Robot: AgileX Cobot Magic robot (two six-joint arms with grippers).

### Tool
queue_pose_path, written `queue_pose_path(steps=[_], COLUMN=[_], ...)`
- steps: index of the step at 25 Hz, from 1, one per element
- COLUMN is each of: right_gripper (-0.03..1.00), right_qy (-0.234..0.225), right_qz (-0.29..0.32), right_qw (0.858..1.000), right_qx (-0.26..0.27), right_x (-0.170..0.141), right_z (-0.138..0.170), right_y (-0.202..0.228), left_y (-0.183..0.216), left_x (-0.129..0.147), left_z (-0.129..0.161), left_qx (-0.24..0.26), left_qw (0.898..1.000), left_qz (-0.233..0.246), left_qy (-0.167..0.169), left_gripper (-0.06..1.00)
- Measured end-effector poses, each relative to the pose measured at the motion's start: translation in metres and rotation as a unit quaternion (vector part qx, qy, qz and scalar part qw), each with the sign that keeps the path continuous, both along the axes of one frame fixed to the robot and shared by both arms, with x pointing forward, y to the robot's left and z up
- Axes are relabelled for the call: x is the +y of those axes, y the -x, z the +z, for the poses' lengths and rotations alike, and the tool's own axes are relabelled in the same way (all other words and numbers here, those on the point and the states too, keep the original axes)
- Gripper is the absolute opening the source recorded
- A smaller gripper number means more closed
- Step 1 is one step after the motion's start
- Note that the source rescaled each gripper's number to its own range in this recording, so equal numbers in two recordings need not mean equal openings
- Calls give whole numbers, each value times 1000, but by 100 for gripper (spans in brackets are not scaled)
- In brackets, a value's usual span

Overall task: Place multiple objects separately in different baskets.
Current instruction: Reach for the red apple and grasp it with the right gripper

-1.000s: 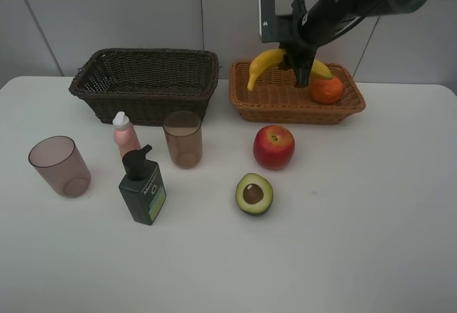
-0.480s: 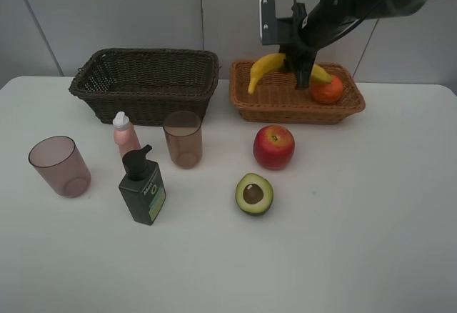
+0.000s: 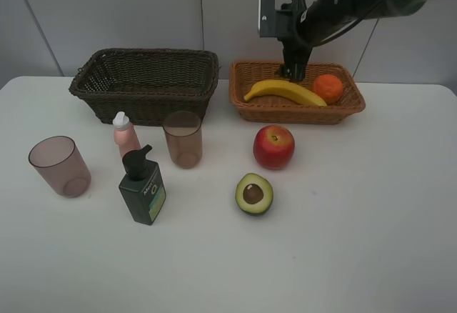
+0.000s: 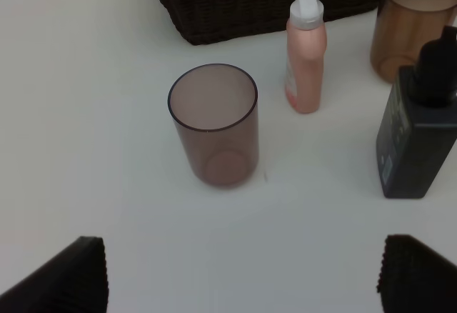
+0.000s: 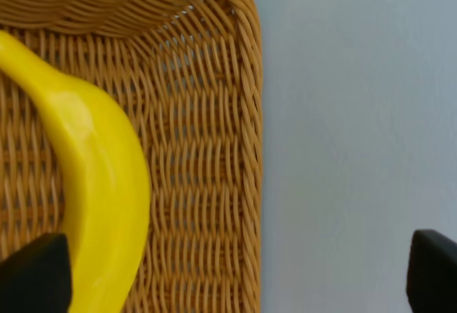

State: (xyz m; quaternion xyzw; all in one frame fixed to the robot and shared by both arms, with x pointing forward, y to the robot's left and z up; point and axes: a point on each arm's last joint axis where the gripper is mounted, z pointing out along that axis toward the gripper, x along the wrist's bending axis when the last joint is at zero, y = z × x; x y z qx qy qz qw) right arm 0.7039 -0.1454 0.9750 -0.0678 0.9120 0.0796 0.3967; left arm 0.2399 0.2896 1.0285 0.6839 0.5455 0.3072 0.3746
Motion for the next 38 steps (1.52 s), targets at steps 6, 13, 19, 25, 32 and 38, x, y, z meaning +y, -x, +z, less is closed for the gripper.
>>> queue_pose_path(steps=[6,13,19,25,32,38], right_gripper=[100,100,100,100,100,100], right_qy=[0,0,-6,2,-31,-122], right_qz=[0,-1,-5,-7,-60,-172], right_qw=[1000,1000,1000,1000,996,972], right_qx=[1,4,8,28,66,104], right_x=[0,0,0,-1,-6,-12], right_z=[0,0,-1,-2,18,49], right_y=[0,0,1,4,15,31], left_y=[0,0,0,0,0,0], left_x=[0,0,0,0,0,0], left_z=[0,0,0,0,0,0], left_qx=[0,0,0,0,0,0], left_qw=[1000,1000,1000,1000,1000,1000], left_qz=[0,0,0,0,0,0], left_qy=[0,0,0,0,0,0], left_gripper=[100,100,100,100,100,100])
